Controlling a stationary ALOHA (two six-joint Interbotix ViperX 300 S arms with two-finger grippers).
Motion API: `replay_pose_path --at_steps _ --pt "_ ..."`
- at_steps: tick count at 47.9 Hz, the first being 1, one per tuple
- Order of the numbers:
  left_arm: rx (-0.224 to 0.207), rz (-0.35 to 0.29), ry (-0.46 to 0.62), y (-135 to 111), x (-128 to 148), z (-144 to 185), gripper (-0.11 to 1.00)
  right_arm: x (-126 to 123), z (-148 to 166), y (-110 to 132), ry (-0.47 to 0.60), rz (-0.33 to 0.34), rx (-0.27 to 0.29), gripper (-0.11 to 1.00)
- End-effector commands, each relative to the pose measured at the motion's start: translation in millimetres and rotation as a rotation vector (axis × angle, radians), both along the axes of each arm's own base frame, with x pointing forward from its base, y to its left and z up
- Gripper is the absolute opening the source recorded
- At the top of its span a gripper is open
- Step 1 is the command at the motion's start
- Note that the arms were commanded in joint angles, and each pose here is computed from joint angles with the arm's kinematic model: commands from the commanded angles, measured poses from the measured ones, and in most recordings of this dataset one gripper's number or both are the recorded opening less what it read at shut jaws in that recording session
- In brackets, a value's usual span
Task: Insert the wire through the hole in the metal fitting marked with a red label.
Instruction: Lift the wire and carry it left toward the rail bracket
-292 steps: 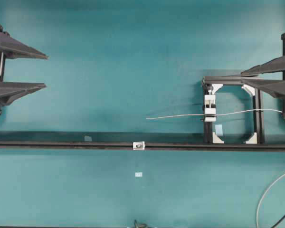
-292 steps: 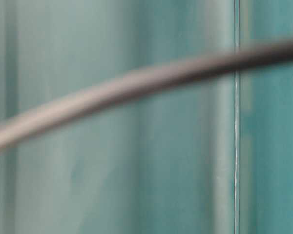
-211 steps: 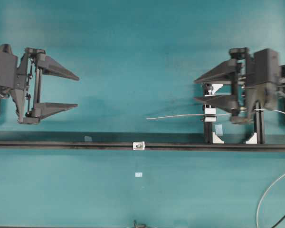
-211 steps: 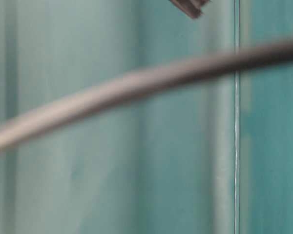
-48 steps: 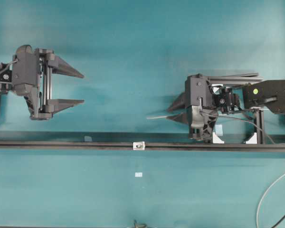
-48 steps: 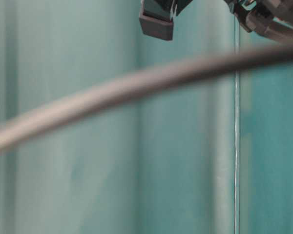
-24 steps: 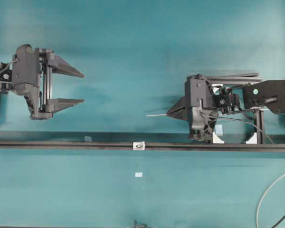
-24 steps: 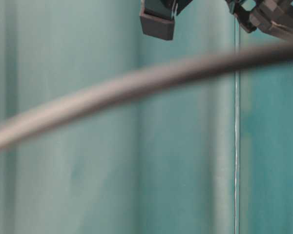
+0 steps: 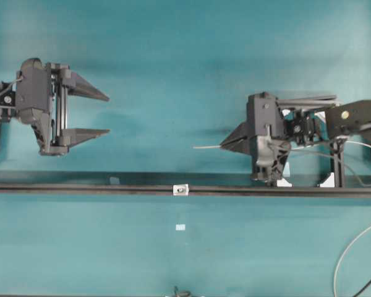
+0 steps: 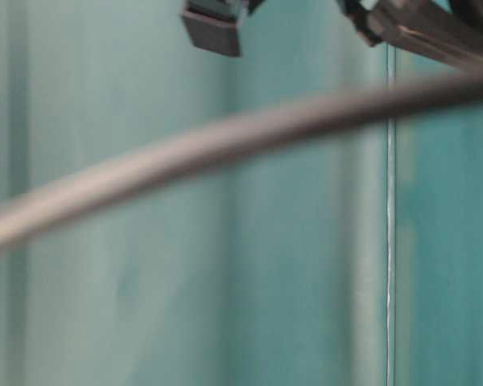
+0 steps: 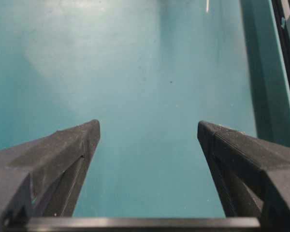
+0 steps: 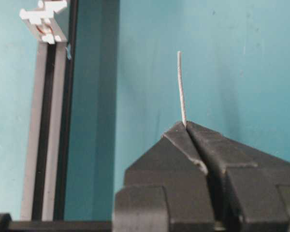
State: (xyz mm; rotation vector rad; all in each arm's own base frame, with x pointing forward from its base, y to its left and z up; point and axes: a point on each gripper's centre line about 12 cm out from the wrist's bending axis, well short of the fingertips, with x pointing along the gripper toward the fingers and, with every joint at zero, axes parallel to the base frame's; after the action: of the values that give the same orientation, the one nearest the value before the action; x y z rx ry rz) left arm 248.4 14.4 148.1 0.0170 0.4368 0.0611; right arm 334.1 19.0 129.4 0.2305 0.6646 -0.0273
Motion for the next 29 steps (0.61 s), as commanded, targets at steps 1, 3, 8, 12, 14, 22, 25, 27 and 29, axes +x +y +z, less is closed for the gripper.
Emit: replay_pose_path --at_steps 1,3,8,12,14,22,25,27,29 --pt "-0.002 0.005 -0.031 1 5 7 0.68 0 18 -1 -0.046 -0.002 0.001 -0.01" --pt "-0.001 0.005 -0.032 1 5 8 0.68 -1 22 -1 -0.051 -0.002 0.001 -0.01" --pt "0.000 0.004 -0.037 1 5 9 0.68 -3 29 -2 -0.061 -0.006 0.004 -0.01" --pt "0.001 0.006 -0.045 1 5 11 0.68 -5 34 -2 -0.075 -0.007 0.006 -0.01" --pt "0.001 0.007 -0.049 2 6 12 0.68 -6 37 -2 -0.083 -0.006 0.005 -0.01" --pt "0.001 0.015 -0.061 3 7 15 0.68 -13 42 -2 -0.102 -0.013 0.014 -0.01" --pt "-0.002 0.019 -0.071 4 6 14 0.68 -16 42 -2 -0.105 -0.013 0.017 -0.01" --pt "-0.003 0.021 -0.085 4 5 15 0.68 -18 42 -2 -0.106 -0.015 0.021 -0.01" --pt "-0.003 0.019 -0.095 3 4 14 0.68 -20 43 -1 -0.112 -0.014 0.023 -0.01"
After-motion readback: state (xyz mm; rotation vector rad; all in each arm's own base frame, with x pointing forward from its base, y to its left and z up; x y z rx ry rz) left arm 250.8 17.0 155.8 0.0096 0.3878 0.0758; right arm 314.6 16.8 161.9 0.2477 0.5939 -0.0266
